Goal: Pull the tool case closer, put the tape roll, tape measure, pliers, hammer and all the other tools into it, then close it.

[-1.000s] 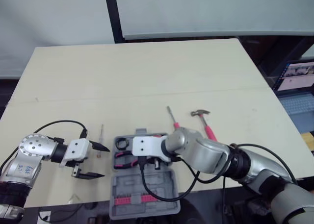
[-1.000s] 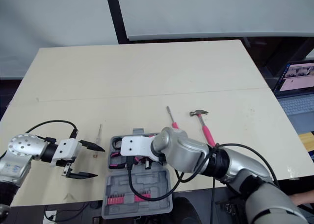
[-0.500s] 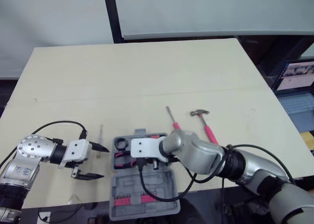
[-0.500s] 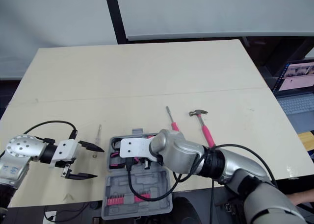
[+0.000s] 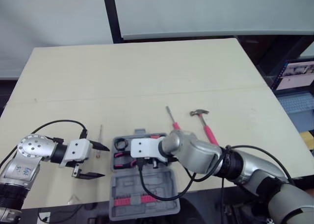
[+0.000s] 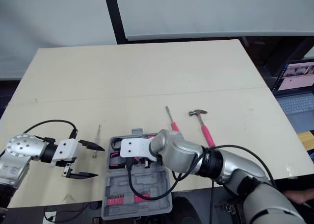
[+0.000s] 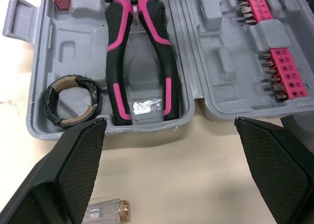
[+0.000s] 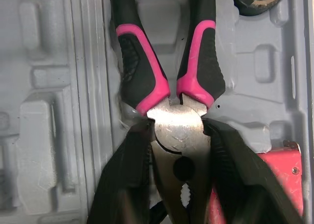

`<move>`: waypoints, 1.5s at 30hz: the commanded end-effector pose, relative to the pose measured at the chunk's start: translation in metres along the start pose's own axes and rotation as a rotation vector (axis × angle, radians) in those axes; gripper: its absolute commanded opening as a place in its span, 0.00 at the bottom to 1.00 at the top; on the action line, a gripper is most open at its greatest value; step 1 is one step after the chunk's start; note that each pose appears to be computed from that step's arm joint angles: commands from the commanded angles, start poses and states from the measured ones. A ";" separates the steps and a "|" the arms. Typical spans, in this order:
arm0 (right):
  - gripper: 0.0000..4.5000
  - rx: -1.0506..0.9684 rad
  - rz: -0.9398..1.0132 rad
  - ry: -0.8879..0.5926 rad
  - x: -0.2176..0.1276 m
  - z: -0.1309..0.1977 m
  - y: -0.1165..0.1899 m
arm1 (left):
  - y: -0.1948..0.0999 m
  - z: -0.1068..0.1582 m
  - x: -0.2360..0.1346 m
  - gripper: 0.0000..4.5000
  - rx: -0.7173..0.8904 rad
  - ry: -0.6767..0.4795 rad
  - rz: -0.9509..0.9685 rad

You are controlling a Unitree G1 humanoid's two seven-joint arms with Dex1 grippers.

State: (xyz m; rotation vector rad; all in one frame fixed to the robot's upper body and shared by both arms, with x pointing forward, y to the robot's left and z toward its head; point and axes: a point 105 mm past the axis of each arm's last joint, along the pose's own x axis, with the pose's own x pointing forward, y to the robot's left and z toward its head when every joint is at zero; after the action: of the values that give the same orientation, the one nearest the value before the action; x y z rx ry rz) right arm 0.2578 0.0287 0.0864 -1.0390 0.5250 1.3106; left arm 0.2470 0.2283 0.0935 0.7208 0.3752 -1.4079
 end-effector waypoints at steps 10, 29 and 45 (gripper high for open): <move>0.94 0.201 -0.040 -0.684 -0.017 0.033 -0.012 | 0.006 0.021 0.000 1.00 0.056 -0.050 0.019; 0.01 0.360 -0.064 -0.688 0.036 -0.010 -0.001 | 0.005 0.019 -0.004 1.00 0.056 -0.035 0.023; 0.01 0.342 -0.092 -0.719 0.029 -0.008 -0.008 | 0.008 0.019 -0.003 1.00 0.066 -0.040 0.030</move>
State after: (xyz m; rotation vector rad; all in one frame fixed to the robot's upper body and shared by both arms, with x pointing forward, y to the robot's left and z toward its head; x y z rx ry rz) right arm 0.2765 0.0344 0.0585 -0.2432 0.1650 1.3303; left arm 0.2486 0.2185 0.1034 0.7302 0.3232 -1.4179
